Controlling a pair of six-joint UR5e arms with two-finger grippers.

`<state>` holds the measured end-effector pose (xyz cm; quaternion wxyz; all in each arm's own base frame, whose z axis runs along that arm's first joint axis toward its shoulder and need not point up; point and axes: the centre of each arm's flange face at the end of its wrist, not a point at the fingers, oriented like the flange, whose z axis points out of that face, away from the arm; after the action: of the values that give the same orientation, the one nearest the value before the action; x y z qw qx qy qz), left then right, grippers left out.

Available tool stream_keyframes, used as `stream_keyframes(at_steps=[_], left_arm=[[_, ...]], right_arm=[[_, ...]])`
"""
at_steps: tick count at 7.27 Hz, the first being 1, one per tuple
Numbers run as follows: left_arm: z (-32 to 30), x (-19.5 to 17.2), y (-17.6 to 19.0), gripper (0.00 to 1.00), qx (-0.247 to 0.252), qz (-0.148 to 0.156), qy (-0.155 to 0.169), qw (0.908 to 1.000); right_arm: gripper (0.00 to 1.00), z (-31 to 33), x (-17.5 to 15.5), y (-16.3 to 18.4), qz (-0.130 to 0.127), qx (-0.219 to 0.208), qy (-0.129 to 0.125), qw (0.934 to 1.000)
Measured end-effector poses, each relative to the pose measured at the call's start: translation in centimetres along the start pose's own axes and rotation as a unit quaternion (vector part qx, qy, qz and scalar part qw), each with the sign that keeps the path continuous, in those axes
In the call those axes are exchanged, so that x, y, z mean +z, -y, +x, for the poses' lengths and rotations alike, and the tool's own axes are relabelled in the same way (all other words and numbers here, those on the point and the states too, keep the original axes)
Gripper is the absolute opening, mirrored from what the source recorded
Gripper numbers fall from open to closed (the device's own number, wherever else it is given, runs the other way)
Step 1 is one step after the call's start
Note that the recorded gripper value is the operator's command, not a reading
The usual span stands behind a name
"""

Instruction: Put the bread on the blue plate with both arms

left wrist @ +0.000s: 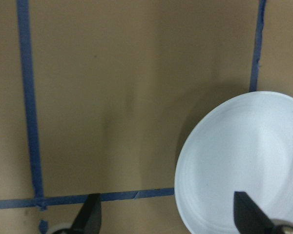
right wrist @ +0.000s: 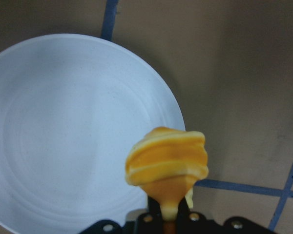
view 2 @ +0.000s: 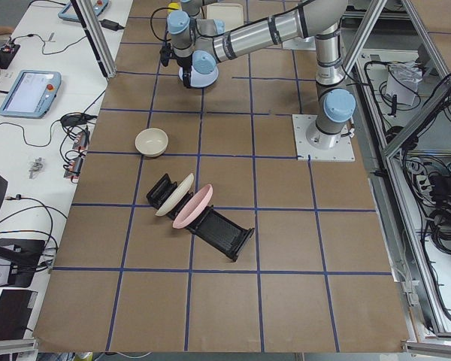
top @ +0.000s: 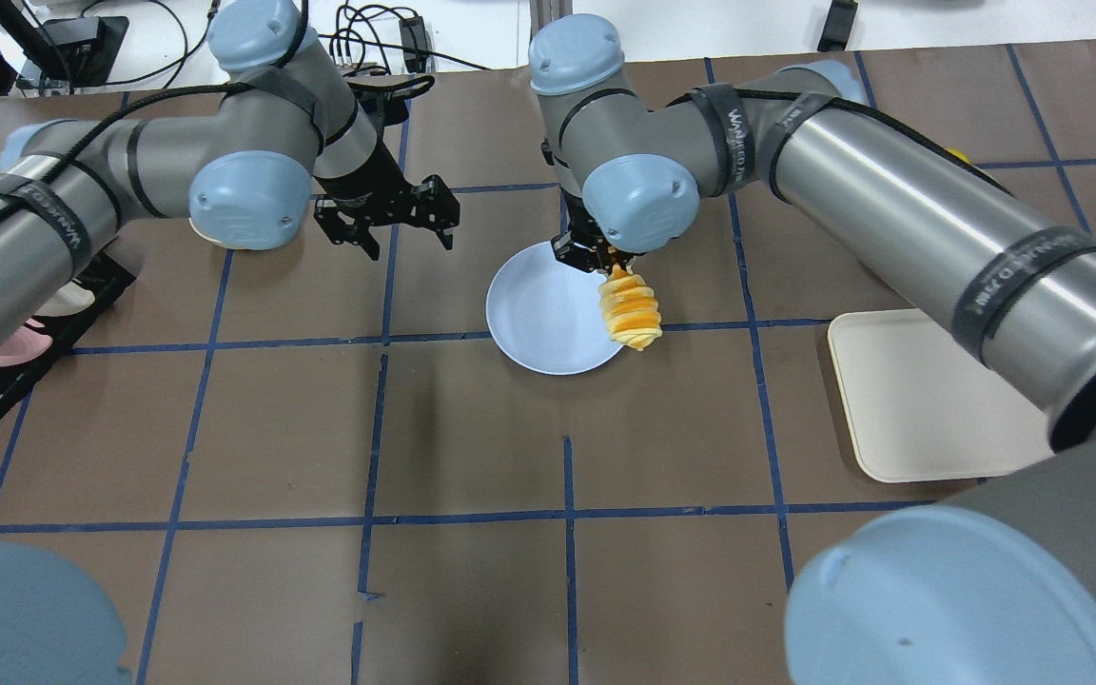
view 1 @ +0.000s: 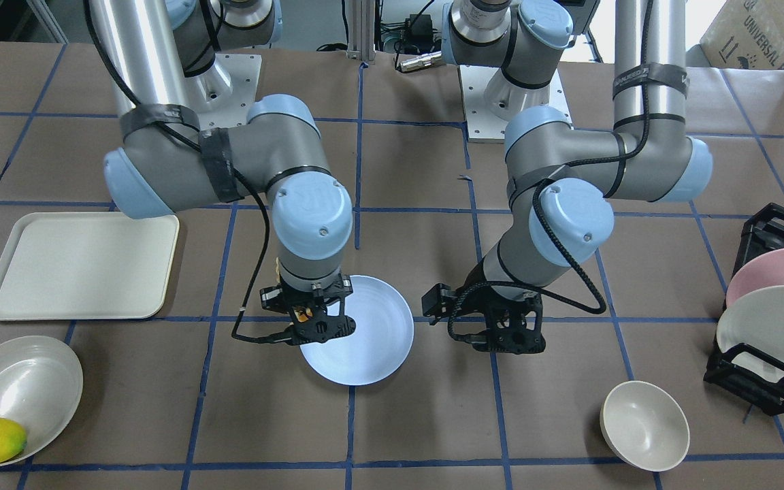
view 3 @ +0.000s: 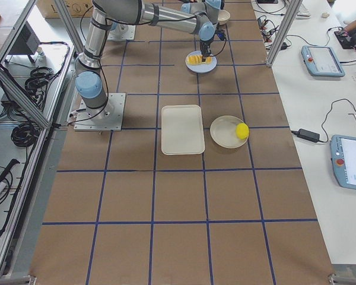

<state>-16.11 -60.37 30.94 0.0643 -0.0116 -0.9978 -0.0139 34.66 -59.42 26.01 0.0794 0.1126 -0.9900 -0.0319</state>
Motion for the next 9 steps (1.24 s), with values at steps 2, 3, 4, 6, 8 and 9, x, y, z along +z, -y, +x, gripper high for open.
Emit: stream_keyframes(at_steps=[2, 3, 4, 6, 8, 9], left_arm=[[-1.6, -5.7, -2.4, 1.0, 0.044, -0.005, 0.057, 0.9974], [-1.2, -8.1, -3.8, 1.0, 0.063, -0.003, 0.08, 0.9947], [-0.4, -10.4, -4.8, 1.0, 0.076, 0.0, 0.093, 0.9928], [0.9, -15.0, -5.3, 1.0, 0.082, -0.009, 0.099, 0.9916], [1.3, -17.4, -5.7, 1.0, 0.067, -0.028, 0.097, 0.9927], [1.4, -17.4, -5.6, 1.0, 0.055, -0.03, 0.095, 0.9935]], right_arm=[[0.99, -2.2, 0.4, 1.2, 0.004, 0.003, -0.008, 1.0], [1.0, -2.6, 0.5, 1.4, 0.003, 0.007, -0.009, 0.9999], [1.0, -2.7, 0.8, 1.3, -0.001, 0.011, -0.01, 0.9999], [1.0, -2.5, -0.3, 1.2, 0.005, 0.013, -0.009, 0.9999], [1.0, 0.4, -3.6, 0.0, 0.019, -0.026, -0.007, 0.9995], [1.0, 3.5, -4.7, -1.0, 0.022, -0.05, -0.006, 0.9985]])
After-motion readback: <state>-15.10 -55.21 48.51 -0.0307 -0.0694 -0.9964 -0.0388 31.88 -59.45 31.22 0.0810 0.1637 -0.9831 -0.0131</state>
